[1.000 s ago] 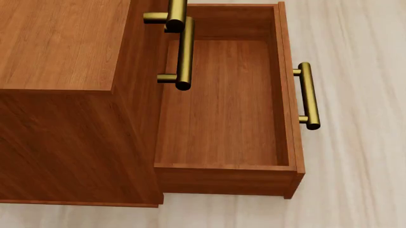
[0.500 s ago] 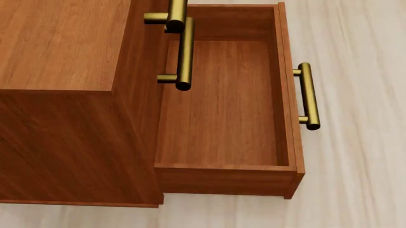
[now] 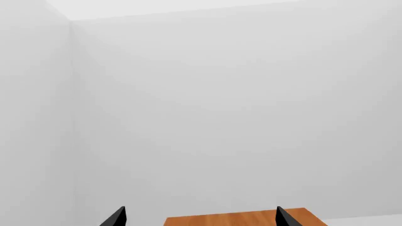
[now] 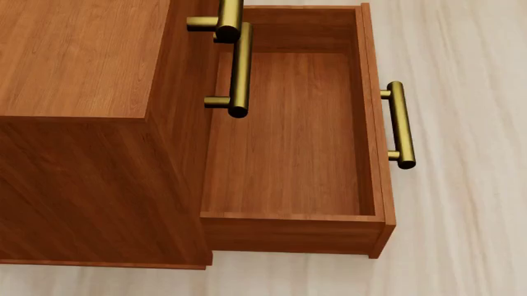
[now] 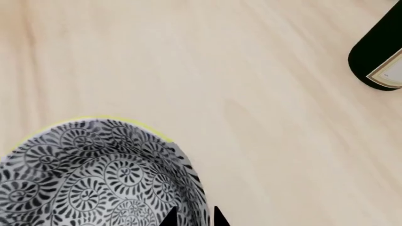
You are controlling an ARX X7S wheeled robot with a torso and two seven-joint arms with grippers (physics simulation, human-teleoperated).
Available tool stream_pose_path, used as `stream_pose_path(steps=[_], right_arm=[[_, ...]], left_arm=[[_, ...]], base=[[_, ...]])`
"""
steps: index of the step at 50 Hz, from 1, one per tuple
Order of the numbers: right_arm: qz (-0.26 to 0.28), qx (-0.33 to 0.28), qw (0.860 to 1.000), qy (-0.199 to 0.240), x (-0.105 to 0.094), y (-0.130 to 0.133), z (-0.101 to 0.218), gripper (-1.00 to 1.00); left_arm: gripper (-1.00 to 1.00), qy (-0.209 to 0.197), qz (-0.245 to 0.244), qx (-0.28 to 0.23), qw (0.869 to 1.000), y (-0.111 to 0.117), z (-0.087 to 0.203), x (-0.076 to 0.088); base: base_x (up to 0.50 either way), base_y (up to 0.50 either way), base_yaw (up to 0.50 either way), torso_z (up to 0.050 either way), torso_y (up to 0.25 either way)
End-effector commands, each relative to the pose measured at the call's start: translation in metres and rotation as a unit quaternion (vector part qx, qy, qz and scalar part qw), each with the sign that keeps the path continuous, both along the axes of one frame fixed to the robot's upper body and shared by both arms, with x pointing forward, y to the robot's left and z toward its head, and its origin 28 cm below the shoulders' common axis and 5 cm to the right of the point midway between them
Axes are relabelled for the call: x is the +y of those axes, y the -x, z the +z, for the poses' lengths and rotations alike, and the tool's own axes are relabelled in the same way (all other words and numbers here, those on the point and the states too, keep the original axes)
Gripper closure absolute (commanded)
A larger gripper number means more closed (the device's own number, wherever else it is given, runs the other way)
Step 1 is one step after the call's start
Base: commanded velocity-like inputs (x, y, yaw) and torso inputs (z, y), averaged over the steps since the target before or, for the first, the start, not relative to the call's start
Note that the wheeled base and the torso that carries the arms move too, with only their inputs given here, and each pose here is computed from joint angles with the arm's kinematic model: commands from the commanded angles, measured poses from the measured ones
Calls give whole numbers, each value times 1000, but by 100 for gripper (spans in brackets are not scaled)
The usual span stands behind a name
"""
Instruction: Put the bowl in the bottom drawer of the cabinet.
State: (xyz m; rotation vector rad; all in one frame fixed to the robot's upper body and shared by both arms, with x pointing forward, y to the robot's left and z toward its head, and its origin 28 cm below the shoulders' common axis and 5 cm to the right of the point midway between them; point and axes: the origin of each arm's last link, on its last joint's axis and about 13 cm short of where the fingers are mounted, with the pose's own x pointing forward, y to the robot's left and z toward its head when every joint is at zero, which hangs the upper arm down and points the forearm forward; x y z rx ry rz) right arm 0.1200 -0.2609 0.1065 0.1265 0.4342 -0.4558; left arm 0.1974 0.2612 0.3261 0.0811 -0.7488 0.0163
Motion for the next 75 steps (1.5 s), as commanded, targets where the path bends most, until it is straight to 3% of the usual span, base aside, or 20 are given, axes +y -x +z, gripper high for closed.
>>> stream_pose_path(steps=[1,33,50,75], right_arm=[[-33,17,999,29,-7,7,3,100],[-24,-58,995,82,4,0,60,100],[-17,-111,987,112,15,-30,97,100],[-2,-134,977,166,18,-72,154,100]], left_arm=[[-100,1,0,-1,1000,1,1,0],[-100,2,-3,-7,1000,2,5,-1],[-100,-1,-6,-5,1000,3,5,-4],[-100,-4,-7,-8,1000,5,7,-4]], base=[[0,0,0,0,0],[0,0,0,0,0],[1,0,0,0,0],[0,0,0,0,0]])
